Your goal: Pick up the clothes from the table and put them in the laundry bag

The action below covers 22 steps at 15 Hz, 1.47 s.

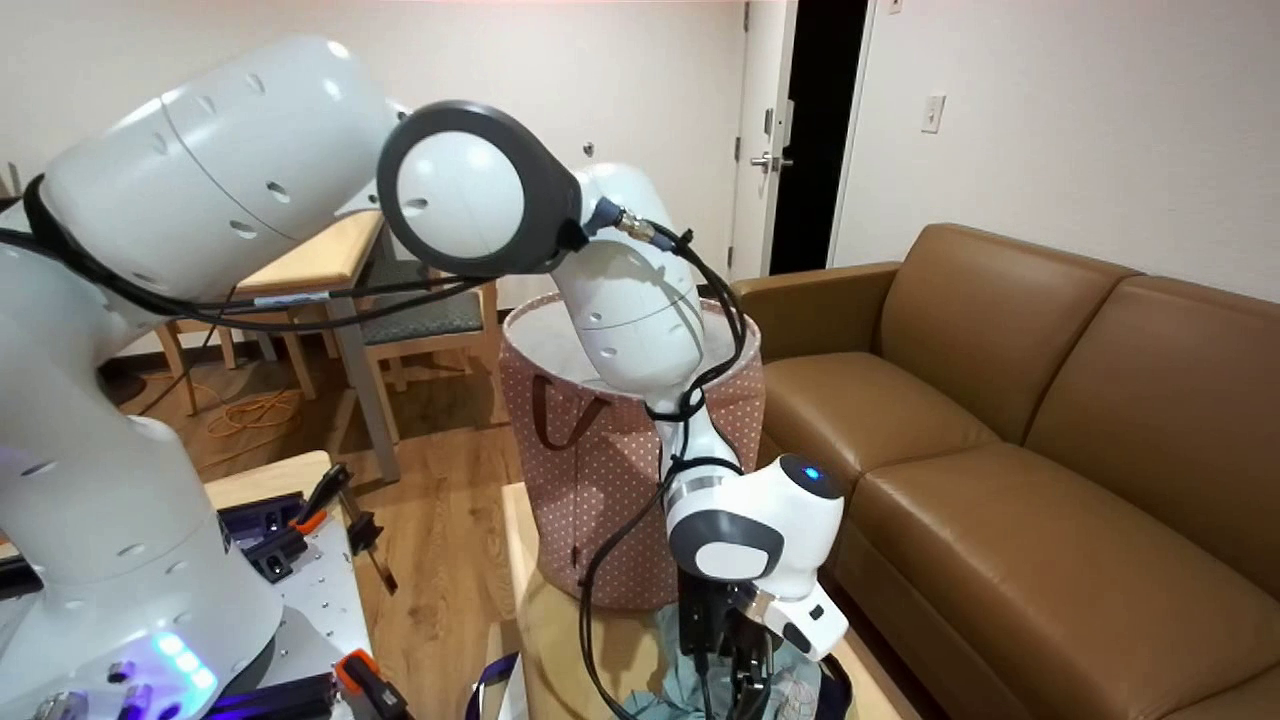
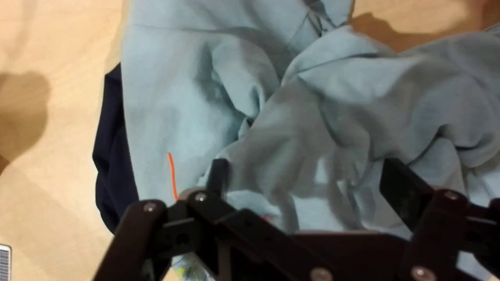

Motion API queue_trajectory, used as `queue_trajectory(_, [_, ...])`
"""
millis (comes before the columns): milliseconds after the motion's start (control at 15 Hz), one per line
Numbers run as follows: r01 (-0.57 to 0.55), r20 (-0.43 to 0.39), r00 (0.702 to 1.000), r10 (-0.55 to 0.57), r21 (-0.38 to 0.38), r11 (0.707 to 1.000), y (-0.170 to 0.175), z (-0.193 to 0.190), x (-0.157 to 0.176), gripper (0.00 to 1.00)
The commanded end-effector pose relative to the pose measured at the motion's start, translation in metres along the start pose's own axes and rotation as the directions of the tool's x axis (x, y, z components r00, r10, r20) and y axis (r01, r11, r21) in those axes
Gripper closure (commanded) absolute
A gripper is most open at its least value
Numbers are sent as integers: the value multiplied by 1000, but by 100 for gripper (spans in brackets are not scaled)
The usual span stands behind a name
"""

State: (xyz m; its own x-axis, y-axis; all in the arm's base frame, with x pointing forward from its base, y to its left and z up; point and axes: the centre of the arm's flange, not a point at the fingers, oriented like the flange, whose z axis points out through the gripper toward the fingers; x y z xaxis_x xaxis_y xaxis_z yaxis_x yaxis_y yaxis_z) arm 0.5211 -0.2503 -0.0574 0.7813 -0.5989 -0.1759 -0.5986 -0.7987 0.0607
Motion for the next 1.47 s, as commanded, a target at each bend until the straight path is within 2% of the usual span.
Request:
queue_trajectory(0, [17, -74, 997, -15, 22, 1000, -9, 21, 26, 0])
queue_trajectory(267, [33, -99, 995, -29, 33, 999, -19, 40, 38, 0])
queue_trajectory(600, [53, -29, 998, -52, 21, 998, -30, 71, 45, 0])
queue_trajectory(667, [62, -15, 998, -61, 31, 998, -32, 74, 45, 25])
queue_trajectory(733, [61, -3, 998, -61, 29, 998, -34, 76, 46, 26])
queue_trajectory(1067, [68, 26, 997, -69, 35, 997, -38, 79, 51, 58])
queue_trajectory(1400, [58, 72, 995, -62, 58, 997, -27, 62, 42, 91])
